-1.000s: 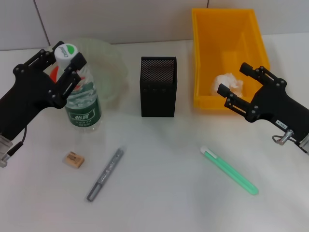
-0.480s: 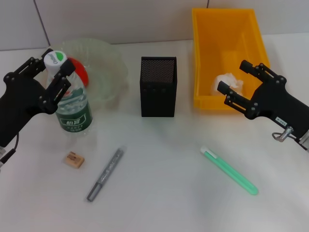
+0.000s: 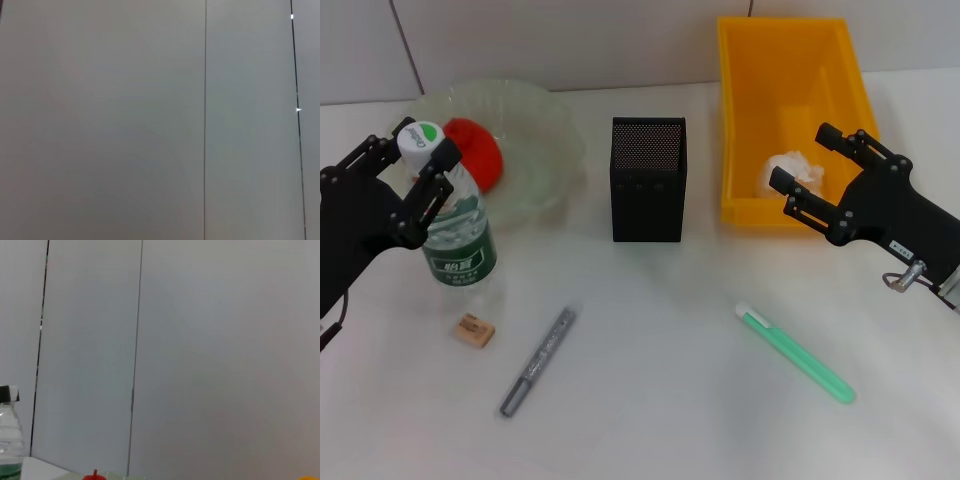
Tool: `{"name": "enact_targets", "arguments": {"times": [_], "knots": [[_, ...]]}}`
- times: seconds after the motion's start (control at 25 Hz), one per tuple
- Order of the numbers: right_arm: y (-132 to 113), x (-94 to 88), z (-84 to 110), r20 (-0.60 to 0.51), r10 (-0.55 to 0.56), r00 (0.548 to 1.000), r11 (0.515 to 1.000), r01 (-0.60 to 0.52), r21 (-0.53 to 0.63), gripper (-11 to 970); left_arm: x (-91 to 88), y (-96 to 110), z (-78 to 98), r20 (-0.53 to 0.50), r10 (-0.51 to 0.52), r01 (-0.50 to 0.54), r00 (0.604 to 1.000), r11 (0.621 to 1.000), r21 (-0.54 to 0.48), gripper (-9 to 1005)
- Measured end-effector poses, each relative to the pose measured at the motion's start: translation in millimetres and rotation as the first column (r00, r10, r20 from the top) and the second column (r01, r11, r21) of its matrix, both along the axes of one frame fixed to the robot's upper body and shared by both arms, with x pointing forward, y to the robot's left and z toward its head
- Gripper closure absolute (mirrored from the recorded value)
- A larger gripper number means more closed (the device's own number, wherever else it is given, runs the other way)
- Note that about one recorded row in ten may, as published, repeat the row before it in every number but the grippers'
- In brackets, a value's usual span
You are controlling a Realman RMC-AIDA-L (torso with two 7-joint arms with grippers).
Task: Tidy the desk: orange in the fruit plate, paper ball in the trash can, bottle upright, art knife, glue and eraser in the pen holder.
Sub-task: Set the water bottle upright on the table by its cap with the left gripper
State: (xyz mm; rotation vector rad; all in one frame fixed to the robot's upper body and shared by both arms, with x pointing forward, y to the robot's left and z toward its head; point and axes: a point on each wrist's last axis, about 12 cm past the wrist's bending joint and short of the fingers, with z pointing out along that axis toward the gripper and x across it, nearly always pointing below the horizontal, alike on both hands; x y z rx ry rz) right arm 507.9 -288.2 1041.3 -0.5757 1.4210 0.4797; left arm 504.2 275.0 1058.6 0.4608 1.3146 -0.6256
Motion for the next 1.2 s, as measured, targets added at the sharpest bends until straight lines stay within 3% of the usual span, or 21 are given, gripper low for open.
{"name": "enact_targets", "arguments": {"times": [1.2], "knots": [[4.2,1.4,-0.3,-0.003,0.016,1.000,1.000,-0.016,-0.006,192,-3.8,11.6,-15.2,-0.063,0.126,-0.128,0.990,0.991,-0.028,463]]}}
